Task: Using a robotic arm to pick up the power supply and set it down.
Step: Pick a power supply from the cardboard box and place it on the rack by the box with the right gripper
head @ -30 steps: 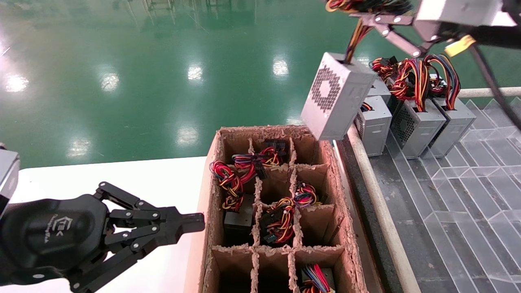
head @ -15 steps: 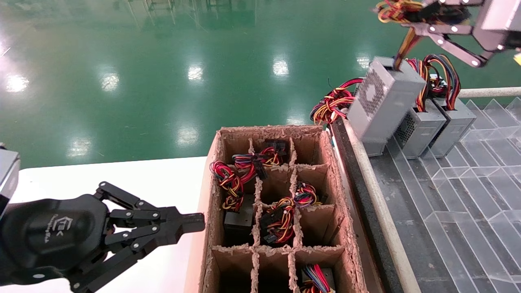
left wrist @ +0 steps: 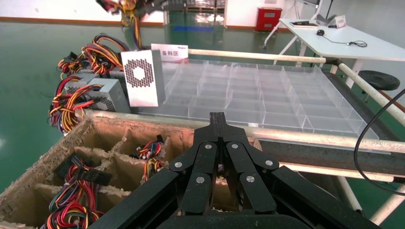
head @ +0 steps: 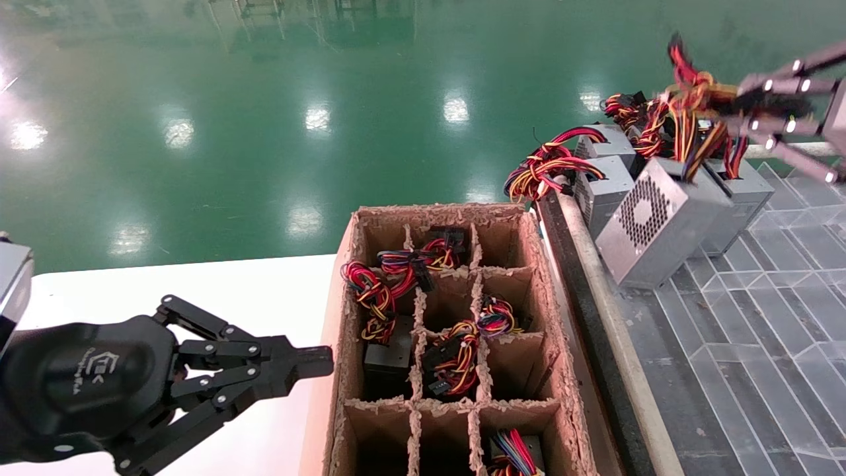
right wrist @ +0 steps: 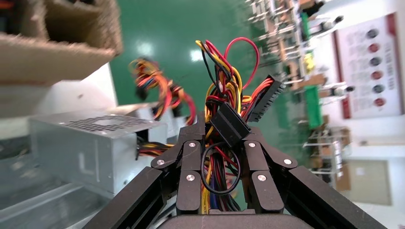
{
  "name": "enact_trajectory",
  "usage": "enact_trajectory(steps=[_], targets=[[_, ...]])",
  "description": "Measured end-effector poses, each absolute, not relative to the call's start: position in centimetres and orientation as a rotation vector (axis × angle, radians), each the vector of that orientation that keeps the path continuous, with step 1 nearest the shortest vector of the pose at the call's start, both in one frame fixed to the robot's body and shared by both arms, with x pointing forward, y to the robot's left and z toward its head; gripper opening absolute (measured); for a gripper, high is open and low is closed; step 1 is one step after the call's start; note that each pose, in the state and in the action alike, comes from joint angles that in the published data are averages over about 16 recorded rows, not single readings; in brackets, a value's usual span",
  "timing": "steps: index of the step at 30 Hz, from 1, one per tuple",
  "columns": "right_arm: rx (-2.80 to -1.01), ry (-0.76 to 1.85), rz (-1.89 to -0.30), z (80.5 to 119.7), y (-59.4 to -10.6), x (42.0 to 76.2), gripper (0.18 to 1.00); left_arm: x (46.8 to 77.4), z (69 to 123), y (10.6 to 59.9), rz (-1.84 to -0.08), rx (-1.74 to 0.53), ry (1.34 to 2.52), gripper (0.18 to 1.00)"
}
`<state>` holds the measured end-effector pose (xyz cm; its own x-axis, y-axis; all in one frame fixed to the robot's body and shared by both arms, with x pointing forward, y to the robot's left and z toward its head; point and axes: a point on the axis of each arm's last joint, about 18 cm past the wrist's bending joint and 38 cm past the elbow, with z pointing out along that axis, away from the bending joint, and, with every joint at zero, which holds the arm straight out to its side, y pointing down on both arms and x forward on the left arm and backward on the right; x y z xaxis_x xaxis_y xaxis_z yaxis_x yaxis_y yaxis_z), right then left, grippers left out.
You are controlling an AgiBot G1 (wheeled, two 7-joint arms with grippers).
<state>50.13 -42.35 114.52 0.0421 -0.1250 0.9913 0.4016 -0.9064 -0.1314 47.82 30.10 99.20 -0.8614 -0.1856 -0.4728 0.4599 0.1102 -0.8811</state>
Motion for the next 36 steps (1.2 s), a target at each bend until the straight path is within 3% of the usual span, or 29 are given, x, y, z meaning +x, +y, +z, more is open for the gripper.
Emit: enact_trajectory(steps=[36], targets=[[-1.981,-0.174,-1.813,108.1,-39.5,58.4,0.277,47.8,99.2,30.1,-1.802,0.266,1.922,0.191]])
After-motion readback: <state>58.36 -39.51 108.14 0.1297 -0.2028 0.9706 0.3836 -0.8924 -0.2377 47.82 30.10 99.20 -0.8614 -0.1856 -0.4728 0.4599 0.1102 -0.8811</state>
